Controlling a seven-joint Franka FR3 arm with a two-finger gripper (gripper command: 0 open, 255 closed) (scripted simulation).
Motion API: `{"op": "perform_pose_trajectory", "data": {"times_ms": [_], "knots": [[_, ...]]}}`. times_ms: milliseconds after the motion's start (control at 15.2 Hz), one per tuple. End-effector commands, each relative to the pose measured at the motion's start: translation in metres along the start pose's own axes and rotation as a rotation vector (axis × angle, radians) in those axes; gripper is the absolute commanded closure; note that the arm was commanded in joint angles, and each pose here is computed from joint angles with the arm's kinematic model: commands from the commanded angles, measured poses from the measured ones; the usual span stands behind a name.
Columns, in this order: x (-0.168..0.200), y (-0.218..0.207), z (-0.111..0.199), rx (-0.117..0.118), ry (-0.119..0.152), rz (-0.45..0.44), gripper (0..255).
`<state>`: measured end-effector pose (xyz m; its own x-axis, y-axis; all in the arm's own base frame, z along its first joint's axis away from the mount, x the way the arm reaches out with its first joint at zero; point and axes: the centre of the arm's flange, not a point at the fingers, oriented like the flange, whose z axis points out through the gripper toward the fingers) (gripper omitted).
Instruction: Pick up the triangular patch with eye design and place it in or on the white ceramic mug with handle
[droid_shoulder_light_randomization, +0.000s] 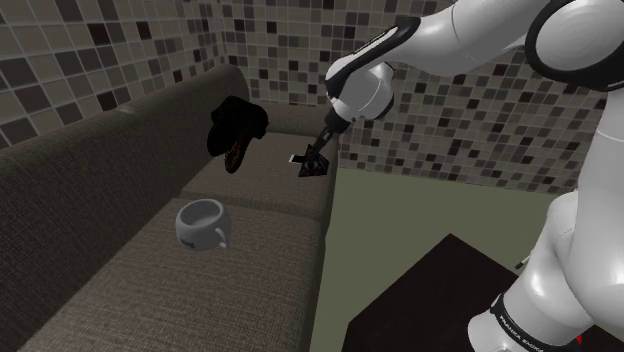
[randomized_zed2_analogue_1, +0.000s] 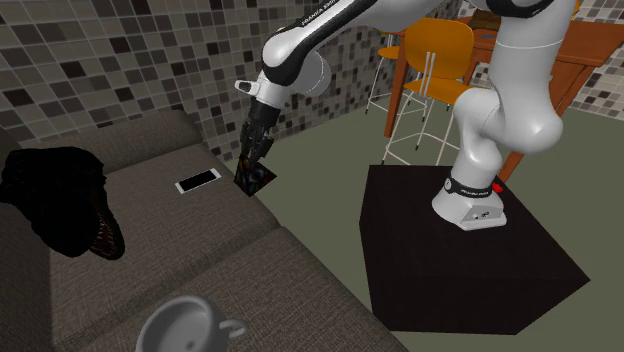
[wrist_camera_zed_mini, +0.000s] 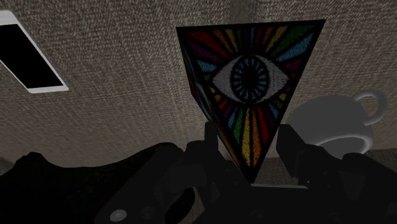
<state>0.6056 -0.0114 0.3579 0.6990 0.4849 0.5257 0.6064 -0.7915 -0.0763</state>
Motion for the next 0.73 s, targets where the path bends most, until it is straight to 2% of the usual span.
{"op": "perform_pose_trajectory", "data": {"times_ms": [0,660], "knots": [[0.009,-0.010,0.000,0.000,0.000,0.000,255],[0.089,-0.103,0.049,0.000,0.000,0.000,255]]}}
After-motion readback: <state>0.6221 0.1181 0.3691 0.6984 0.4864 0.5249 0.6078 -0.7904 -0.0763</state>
